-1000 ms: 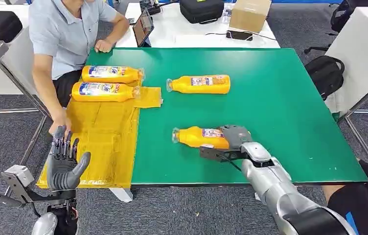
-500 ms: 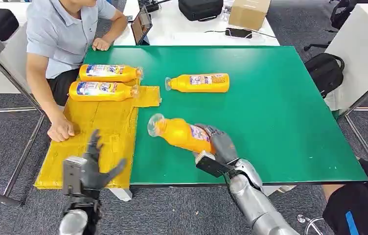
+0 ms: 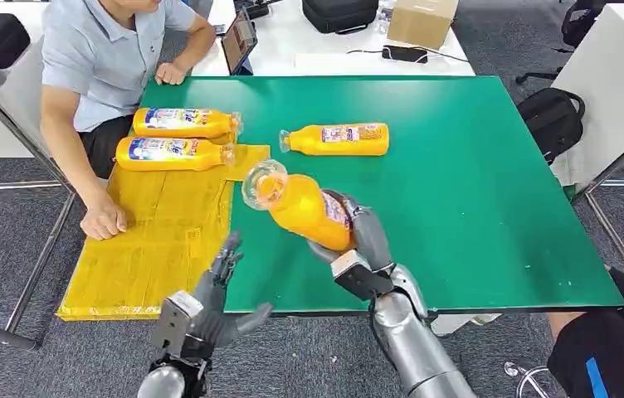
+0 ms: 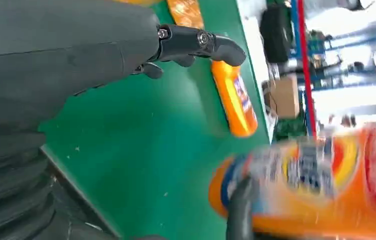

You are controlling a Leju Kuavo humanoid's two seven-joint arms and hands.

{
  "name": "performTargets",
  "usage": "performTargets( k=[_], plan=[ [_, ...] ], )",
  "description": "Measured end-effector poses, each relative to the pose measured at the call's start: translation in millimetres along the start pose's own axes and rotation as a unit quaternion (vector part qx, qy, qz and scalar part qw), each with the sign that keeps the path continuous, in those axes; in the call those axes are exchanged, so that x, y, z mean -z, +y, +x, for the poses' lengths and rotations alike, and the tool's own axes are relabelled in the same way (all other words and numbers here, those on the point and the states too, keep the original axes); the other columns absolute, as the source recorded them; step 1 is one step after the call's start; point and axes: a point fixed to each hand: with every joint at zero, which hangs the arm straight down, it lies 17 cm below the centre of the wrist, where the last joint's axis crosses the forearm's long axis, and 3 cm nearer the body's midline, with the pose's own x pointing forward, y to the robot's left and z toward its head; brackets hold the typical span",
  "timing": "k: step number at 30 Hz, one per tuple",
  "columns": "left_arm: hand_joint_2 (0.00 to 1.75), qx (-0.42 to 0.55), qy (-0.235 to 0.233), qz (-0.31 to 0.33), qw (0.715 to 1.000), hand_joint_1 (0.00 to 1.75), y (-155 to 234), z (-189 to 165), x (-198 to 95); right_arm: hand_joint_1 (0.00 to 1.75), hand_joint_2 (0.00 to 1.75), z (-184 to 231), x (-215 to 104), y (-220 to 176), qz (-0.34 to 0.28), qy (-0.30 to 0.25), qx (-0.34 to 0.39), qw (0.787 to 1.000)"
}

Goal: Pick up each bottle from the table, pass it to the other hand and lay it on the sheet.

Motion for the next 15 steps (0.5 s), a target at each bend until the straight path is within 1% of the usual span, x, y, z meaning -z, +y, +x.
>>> performTargets(
  k=[1,2,5,8,11,15],
  plan=[
    [1.75,-0.002,-0.002,-0.008,1.000,0.00,-4,1,0,1.73,1.75,4,1,9,0.013,-0.004,0.001,1.000],
    [1.75,-0.006,-0.004,-0.015,1.000,0.00,-8,3,1,1.75,1.75,8,1,20,0.027,-0.010,-0.004,1.000],
    [1.75,-0.020,-0.008,-0.020,1.000,0.00,-10,7,7,1.75,1.75,23,-1,51,0.061,-0.032,-0.023,0.997],
    [1.75,-0.024,-0.006,-0.006,1.000,0.00,-5,10,16,1.75,1.75,41,-6,85,0.092,-0.055,-0.026,0.994],
    [1.75,-0.034,-0.012,0.011,0.999,0.00,1,15,23,1.75,1.75,54,-16,117,0.121,-0.063,-0.012,0.991],
    [1.75,-0.070,-0.020,0.028,0.997,0.00,9,22,26,1.75,1.75,61,-21,138,0.133,-0.061,0.006,0.989]
  ],
)
